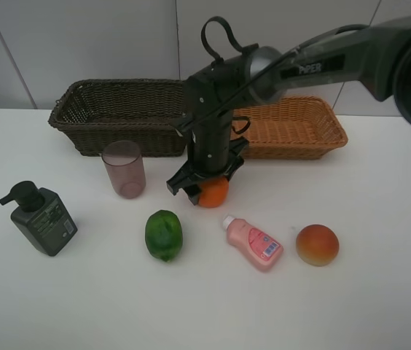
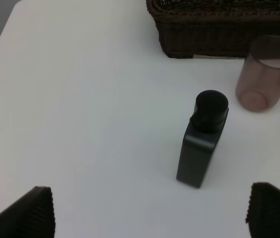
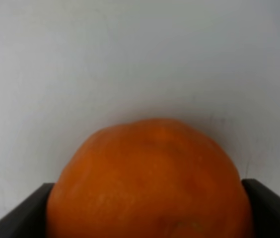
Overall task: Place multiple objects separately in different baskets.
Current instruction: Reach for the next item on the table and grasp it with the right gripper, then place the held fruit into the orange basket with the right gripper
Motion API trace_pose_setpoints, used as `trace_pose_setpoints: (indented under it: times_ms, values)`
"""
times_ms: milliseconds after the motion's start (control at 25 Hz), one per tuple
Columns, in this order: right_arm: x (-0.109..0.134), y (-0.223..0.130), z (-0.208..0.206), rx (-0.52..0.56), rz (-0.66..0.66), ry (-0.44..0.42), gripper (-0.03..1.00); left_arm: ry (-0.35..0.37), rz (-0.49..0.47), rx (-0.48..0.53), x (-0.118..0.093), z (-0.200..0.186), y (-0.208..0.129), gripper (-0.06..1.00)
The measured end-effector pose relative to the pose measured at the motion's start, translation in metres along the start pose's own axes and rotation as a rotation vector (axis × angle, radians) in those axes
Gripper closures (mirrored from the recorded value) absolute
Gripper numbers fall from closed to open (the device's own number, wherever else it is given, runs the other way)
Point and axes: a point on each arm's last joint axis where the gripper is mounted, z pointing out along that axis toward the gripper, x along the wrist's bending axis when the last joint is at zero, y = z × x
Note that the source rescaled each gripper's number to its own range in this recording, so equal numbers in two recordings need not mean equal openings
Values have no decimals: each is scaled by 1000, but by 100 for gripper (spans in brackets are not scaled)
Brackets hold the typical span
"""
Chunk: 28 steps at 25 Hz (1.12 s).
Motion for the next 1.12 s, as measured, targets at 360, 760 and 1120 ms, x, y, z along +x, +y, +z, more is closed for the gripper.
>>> trace_pose_setpoints:
  times_ms: [360, 760, 1120]
  values:
    - [0, 0, 0, -1, 0, 0, 51, 0, 0, 0, 0, 0, 0, -6]
    - [1, 0, 0, 2, 12, 16, 51, 0, 0, 0, 0, 0, 0, -6]
    - [-2, 0, -25, -27, 31, 30, 51, 0, 0, 0, 0, 0, 0, -6]
